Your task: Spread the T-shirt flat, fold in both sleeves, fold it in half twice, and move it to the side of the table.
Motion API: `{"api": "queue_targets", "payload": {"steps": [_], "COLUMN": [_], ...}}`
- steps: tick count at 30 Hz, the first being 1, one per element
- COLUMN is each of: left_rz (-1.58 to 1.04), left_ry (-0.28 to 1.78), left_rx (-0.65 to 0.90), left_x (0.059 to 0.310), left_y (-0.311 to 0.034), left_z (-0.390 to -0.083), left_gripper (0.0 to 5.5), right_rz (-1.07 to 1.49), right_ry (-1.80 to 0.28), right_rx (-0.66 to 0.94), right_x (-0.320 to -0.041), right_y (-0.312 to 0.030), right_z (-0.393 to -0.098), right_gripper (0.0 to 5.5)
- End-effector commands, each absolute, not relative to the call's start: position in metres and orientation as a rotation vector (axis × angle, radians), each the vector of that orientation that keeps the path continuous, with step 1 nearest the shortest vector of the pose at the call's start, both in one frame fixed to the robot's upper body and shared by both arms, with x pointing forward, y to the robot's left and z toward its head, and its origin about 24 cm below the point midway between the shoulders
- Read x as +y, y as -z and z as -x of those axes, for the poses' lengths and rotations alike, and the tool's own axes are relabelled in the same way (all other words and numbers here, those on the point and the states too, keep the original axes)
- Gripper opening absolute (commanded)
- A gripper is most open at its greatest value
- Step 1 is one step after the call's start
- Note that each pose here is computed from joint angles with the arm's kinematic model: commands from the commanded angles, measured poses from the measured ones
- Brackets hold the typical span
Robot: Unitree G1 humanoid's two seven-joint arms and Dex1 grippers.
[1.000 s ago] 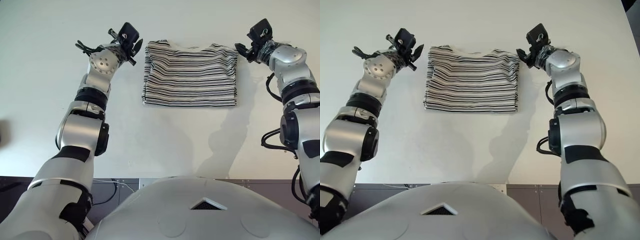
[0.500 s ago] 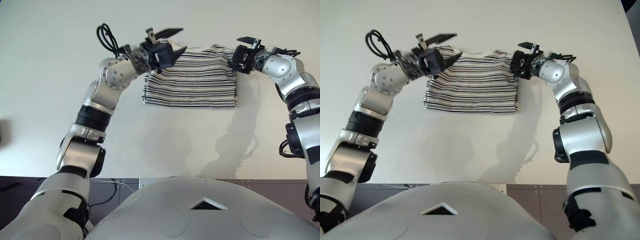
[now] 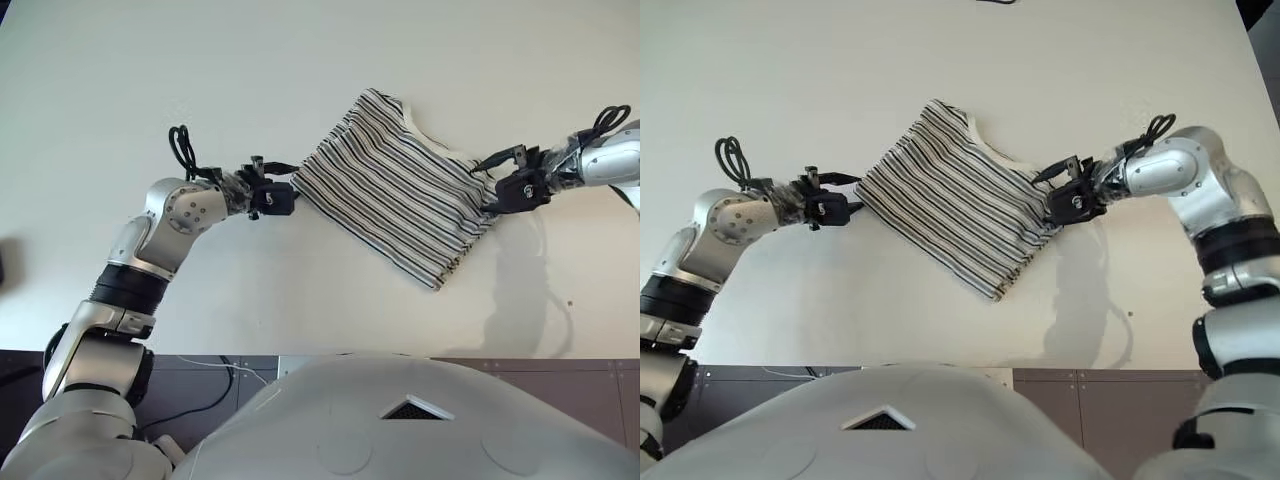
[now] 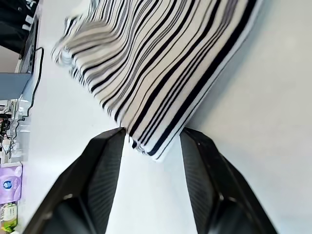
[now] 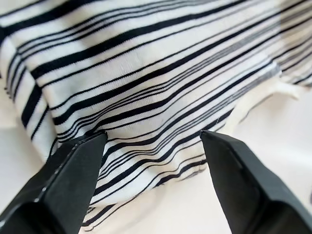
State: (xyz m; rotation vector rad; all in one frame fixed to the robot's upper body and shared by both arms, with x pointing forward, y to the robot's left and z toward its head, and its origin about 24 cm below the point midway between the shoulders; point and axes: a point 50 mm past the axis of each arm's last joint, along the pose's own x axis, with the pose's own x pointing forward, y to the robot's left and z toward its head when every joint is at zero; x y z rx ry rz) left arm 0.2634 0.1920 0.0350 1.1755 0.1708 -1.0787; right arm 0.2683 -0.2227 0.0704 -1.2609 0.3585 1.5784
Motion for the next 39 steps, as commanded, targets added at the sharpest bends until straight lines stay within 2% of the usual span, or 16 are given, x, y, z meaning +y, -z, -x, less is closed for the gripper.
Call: {"api": "queue_targets", "payload": {"steps": [1, 4, 7, 10, 13, 15, 17, 20, 22, 24, 27, 29, 33, 36, 39], "left_rz": [-1.156, -1.089, -1.124, -1.170, -1.178, -1.138, -1.044, -0.949, -0.923, -0.921, -0.985, -1.041, -1.175, -1.273, -1.246], "left_ry": [1.066, 1.024, 0.938, 0.863, 0.801, 0.774, 0.813, 0.920, 0.987, 1.076, 1.193, 1.219, 1.263, 1.252, 1.217], "left_rx": [0.193, 0.184, 0.207, 0.220, 0.162, 0.013, -0.161, -0.263, -0.242, -0.153, 0.030, 0.077, 0.066, 0.001, -0.100], "left_x": [0.182, 0.171, 0.177, 0.185, 0.189, 0.186, 0.174, 0.152, 0.141, 0.134, 0.142, 0.148, 0.158, 0.168, 0.166], "left_y": [-0.019, -0.018, -0.017, -0.018, -0.029, -0.050, -0.074, -0.083, -0.075, -0.055, -0.015, -0.002, 0.005, -0.003, -0.019], "left_z": [-0.285, -0.304, -0.322, -0.332, -0.339, -0.340, -0.325, -0.293, -0.277, -0.262, -0.245, -0.244, -0.252, -0.268, -0.281], "left_gripper": [2.05, 2.05, 2.05, 2.05, 2.05, 2.05, 2.05, 2.05, 2.05, 2.05, 2.05, 2.05, 2.05, 2.05, 2.05], "right_rz": [1.003, 0.911, 0.844, 0.855, 0.878, 0.856, 0.840, 0.805, 0.789, 0.780, 0.786, 0.788, 0.804, 0.828, 0.863], "right_ry": [-1.721, -1.757, -1.755, -1.732, -1.631, -1.511, -1.412, -1.303, -1.245, -1.208, -1.188, -1.180, -1.203, -1.225, -1.240], "right_rx": [0.442, 0.461, 0.451, 0.445, 0.364, 0.311, 0.307, 0.324, 0.328, 0.321, 0.297, 0.294, 0.328, 0.347, 0.340], "right_x": [-0.194, -0.176, -0.160, -0.156, -0.159, -0.170, -0.192, -0.216, -0.225, -0.228, -0.225, -0.225, -0.226, -0.225, -0.223], "right_y": [-0.064, -0.069, -0.071, -0.072, -0.080, -0.093, -0.102, -0.104, -0.104, -0.104, -0.107, -0.106, -0.097, -0.090, -0.086], "right_z": [-0.243, -0.240, -0.239, -0.241, -0.251, -0.258, -0.255, -0.246, -0.241, -0.240, -0.242, -0.242, -0.231, -0.223, -0.218], "right_gripper": [3.55, 3.55, 3.55, 3.55, 3.55, 3.55, 3.55, 3.55, 3.55, 3.55, 3.55, 3.55, 3.55, 3.55, 3.55]}}
